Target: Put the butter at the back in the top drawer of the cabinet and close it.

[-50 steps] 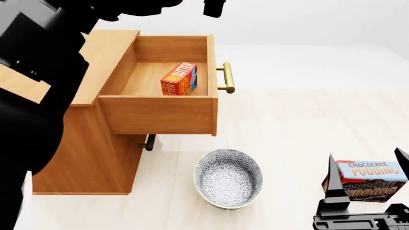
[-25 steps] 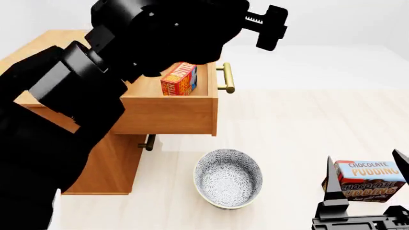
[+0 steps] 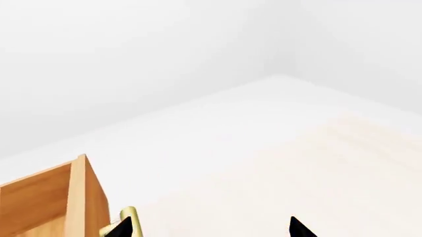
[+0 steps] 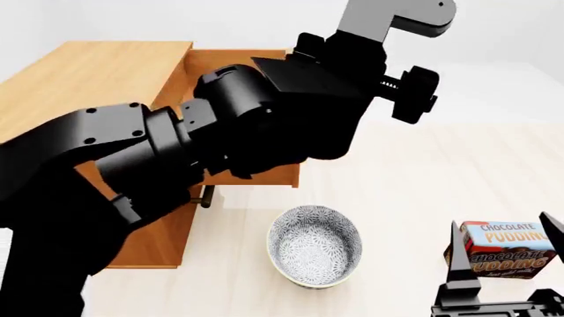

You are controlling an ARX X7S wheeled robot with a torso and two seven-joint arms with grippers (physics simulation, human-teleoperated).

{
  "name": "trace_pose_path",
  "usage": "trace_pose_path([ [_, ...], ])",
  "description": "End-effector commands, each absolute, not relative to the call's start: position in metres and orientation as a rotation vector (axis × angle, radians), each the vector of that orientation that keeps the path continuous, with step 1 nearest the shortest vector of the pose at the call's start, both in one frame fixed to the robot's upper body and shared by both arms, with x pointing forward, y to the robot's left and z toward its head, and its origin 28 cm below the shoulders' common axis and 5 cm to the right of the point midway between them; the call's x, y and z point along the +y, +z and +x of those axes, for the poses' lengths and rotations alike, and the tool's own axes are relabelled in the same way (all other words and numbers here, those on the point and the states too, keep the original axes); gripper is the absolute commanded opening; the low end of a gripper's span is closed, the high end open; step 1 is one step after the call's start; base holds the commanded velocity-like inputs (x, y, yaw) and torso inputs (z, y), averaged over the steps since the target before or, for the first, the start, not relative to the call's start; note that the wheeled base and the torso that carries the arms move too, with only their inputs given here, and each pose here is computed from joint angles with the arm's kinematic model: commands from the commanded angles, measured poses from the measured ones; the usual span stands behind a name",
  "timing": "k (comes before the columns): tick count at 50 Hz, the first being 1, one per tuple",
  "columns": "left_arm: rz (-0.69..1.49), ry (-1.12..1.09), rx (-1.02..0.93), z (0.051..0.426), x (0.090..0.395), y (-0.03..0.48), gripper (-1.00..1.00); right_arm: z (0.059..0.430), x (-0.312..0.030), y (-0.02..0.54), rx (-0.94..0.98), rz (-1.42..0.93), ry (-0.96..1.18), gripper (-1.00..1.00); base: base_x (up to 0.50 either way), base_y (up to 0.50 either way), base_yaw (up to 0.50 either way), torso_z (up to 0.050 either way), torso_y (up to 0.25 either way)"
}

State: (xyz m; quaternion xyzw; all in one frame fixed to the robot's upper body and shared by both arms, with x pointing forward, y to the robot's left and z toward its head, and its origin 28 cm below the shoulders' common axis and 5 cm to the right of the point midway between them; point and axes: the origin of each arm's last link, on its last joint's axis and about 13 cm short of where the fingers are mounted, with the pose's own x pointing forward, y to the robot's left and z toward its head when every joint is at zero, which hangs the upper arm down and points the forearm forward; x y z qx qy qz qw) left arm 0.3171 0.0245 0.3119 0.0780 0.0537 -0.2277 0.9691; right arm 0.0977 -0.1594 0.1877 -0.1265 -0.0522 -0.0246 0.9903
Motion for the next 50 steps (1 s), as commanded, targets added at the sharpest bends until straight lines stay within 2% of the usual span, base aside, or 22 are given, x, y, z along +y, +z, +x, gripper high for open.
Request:
trace_pose_path([
  [1,0.147,-0.428,0.158,0.316,0.021,0.292,1.00,0.097,-0.160,0.185,-0.103,-0.251,-0.054,1.00,0.00,0.00,0.00,0.000,0.000],
  [8,0.153,-0.366,0.194,0.318,0.022,0.280,1.00,0.096,-0.161,0.183,-0.100,-0.249,-0.058,1.00,0.00,0.00,0.00,0.000,0.000],
  [40,0.266,-0.340,0.345,0.318,0.030,0.248,1.00,0.096,-0.160,0.185,-0.103,-0.256,-0.058,1.00,0.00,0.00,0.00,0.000,0.000],
  [50,0.312,-0.216,0.401,0.326,0.038,0.240,1.00,0.096,-0.161,0.183,-0.102,-0.255,-0.059,1.00,0.00,0.00,0.00,0.000,0.000],
])
